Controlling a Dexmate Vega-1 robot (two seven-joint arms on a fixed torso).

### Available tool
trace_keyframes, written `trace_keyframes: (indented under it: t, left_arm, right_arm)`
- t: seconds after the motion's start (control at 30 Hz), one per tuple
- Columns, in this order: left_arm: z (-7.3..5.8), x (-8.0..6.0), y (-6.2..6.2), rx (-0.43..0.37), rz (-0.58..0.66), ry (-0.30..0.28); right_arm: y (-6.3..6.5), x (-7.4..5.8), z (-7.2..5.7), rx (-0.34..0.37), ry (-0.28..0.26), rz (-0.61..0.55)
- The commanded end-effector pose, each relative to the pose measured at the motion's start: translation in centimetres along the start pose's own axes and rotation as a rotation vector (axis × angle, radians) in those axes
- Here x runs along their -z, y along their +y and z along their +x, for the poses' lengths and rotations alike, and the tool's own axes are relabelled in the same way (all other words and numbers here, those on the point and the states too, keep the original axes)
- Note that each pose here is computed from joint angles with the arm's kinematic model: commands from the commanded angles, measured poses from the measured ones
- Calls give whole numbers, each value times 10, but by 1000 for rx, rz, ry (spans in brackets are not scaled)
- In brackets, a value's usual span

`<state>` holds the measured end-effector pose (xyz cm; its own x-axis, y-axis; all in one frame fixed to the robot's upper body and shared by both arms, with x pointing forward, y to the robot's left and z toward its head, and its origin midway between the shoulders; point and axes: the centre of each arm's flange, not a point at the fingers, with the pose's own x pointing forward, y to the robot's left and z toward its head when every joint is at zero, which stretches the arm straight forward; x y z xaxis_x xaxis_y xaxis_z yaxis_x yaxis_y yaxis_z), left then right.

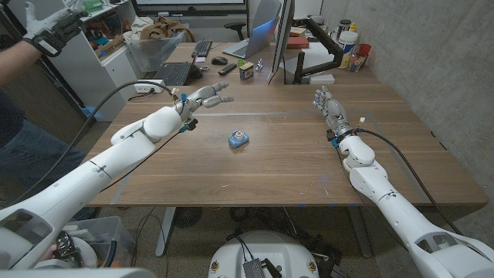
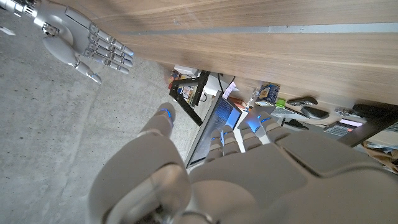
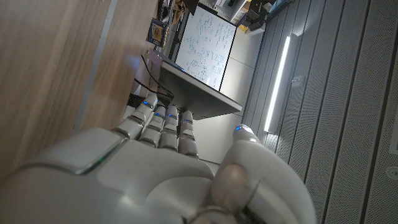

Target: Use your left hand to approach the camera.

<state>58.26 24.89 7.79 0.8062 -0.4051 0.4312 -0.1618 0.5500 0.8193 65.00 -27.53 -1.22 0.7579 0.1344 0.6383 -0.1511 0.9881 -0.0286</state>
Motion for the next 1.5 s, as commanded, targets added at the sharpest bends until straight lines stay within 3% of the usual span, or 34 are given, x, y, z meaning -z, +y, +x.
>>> trace_keyframes:
  t: [0.03, 1.03, 1.5]
  left_arm:
    - [8, -12, -4, 22, 102, -6]
    - [11, -33, -22, 100, 274, -12]
    - [15, -38, -37, 152, 330, -14]
  right_arm:
    - [-1, 0, 3, -1, 0, 1]
    - [0, 1, 5, -2, 2, 8]
    - [-1, 1, 3, 1, 4, 10]
